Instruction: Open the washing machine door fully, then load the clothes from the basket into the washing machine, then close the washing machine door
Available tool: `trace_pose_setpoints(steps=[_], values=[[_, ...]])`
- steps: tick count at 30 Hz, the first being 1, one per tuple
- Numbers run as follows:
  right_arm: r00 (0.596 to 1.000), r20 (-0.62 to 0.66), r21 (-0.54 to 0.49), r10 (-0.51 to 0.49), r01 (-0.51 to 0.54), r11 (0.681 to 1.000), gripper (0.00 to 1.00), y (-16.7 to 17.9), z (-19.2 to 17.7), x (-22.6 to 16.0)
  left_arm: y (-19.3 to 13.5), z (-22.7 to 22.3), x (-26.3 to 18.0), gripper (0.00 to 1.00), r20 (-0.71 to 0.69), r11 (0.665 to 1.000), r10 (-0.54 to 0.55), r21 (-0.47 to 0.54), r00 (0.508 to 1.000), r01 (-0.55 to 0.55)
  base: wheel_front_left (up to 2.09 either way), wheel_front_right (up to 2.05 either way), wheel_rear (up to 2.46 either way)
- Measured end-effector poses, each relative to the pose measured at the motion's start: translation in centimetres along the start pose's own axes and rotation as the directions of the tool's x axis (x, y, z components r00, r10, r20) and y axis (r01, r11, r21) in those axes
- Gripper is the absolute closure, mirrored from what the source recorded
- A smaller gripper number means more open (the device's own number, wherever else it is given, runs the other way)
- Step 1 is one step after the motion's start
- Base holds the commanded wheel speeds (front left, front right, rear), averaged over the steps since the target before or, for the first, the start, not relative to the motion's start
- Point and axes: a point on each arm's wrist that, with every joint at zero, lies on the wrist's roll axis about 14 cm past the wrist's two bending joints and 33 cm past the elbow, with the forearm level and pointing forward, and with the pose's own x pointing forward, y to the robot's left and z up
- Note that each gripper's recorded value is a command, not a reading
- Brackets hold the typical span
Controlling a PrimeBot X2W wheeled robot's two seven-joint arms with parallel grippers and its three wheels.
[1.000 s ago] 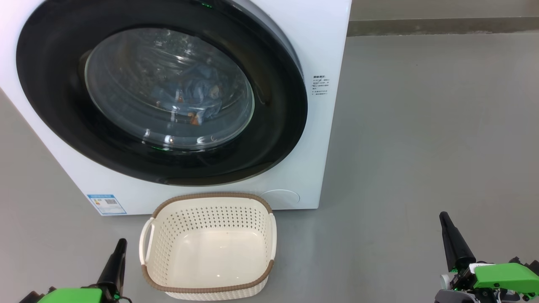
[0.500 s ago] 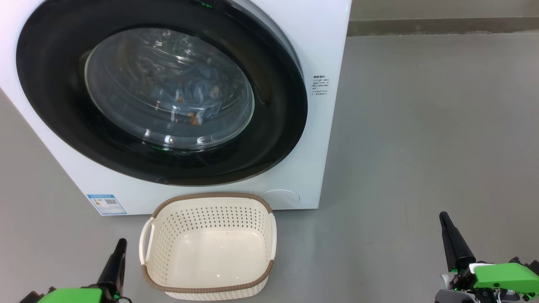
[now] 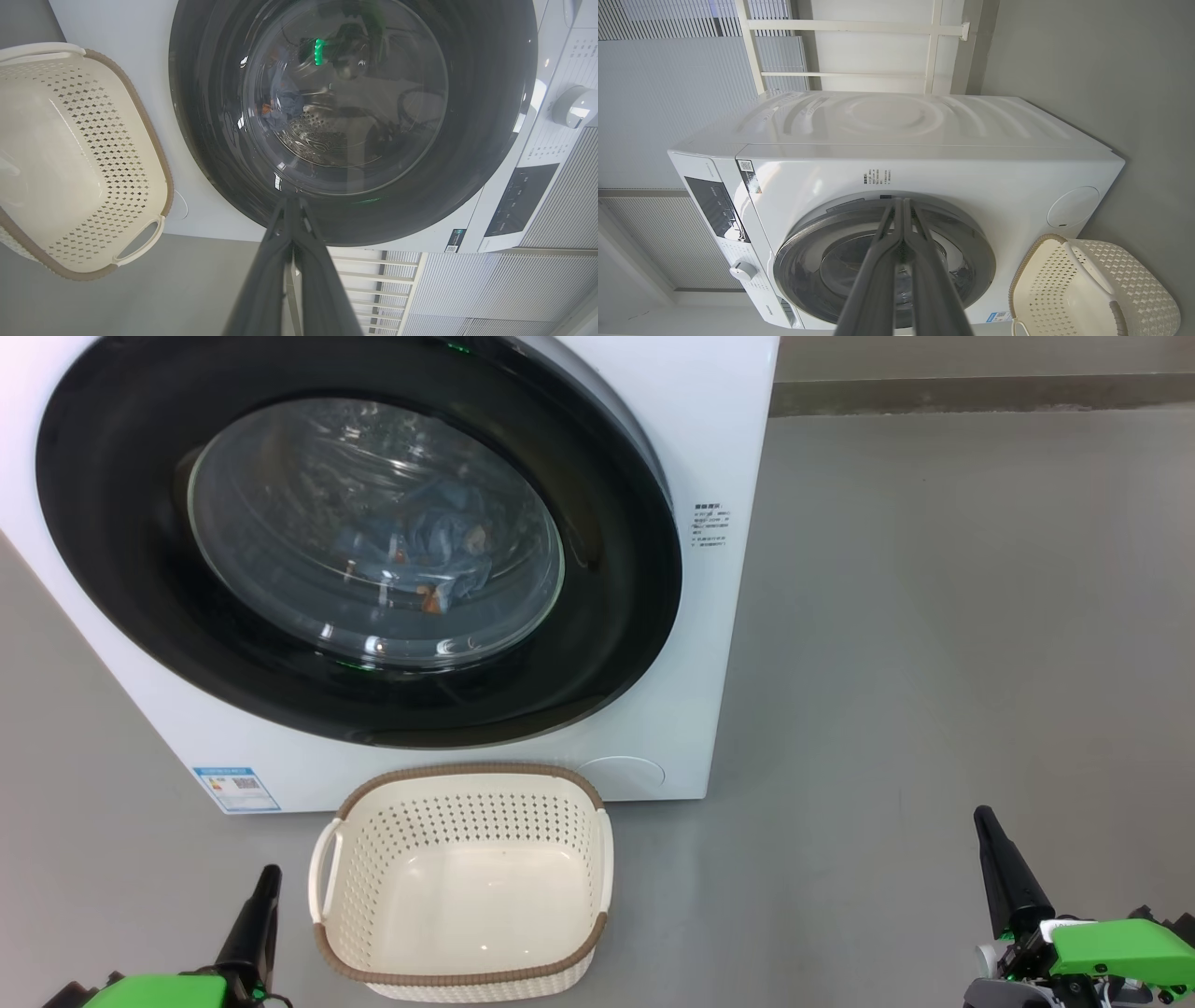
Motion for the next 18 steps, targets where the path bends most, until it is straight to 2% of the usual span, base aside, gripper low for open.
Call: trace_pose_setpoints(steps=[18], values=[[1.0, 0.0, 0.0, 0.0, 0.0, 1.0, 1.0, 0.0, 0.0, 0.0, 0.0, 0.0, 0.0, 1.0, 0.0, 1.0, 0.0, 0.0, 1.0, 0.0, 0.0, 0.0, 0.0]])
